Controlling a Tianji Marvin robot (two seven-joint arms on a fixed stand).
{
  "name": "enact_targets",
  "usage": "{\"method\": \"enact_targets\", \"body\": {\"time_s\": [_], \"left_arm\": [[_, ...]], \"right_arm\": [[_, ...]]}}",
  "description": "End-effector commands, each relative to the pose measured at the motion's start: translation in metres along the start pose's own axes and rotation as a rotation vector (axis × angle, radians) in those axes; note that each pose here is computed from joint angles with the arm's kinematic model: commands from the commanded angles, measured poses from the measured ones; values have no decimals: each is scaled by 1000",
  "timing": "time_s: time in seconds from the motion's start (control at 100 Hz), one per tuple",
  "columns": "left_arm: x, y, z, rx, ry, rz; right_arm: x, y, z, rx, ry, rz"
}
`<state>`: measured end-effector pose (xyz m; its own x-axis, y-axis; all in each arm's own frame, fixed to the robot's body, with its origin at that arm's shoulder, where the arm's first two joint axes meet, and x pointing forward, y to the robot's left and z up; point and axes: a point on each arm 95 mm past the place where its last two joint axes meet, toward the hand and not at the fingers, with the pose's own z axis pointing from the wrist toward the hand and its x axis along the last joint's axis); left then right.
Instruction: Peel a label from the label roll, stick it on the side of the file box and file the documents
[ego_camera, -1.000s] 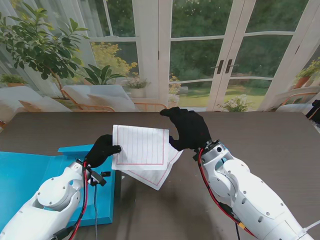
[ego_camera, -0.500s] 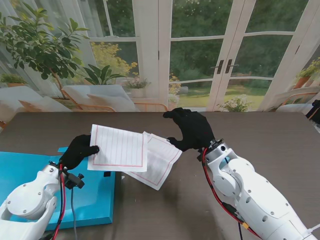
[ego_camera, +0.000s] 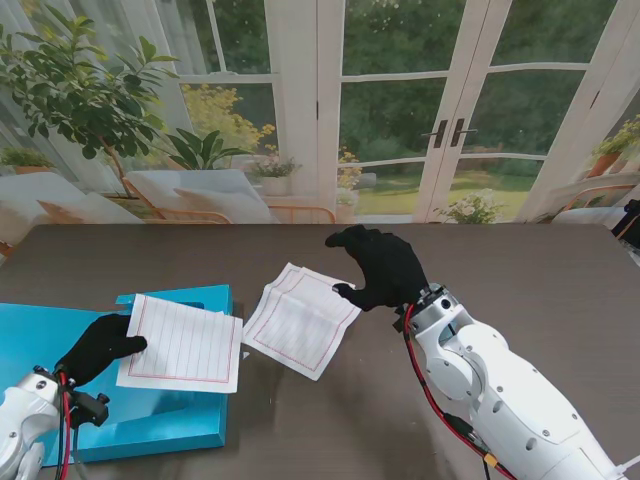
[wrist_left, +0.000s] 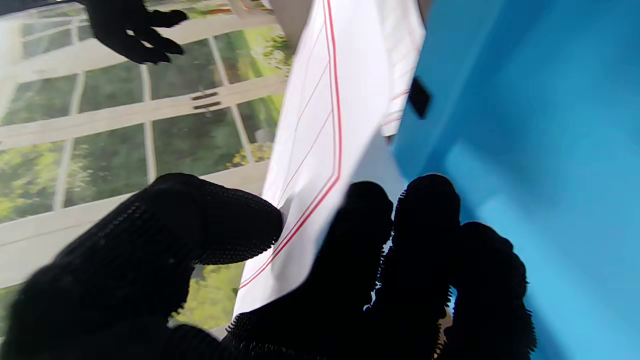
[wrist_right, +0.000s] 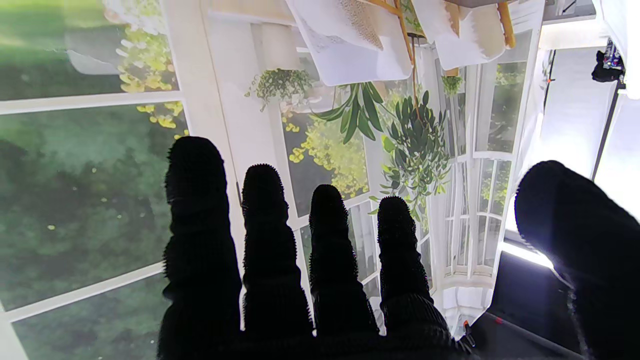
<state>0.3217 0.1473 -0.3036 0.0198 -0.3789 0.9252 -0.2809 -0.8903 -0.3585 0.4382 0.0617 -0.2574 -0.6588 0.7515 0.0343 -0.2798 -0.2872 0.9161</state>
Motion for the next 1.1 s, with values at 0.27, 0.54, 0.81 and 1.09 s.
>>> {"method": "enact_targets", "body": {"time_s": [0.27,0.54,0.81,1.09], "left_arm": [[-46,-3,-31,111,-220,88],[-64,-4,-44,230,-292,123],[-74,-8,-49,267,-378,146],[-74,-14,-45,190,-481,258]], "right_arm": [[8,-6,-6,29,14,34],[5,-8,-9,49,9,44],[7,-10,-10,68,16,58],[8,-12,-12,87,21,69]]}}
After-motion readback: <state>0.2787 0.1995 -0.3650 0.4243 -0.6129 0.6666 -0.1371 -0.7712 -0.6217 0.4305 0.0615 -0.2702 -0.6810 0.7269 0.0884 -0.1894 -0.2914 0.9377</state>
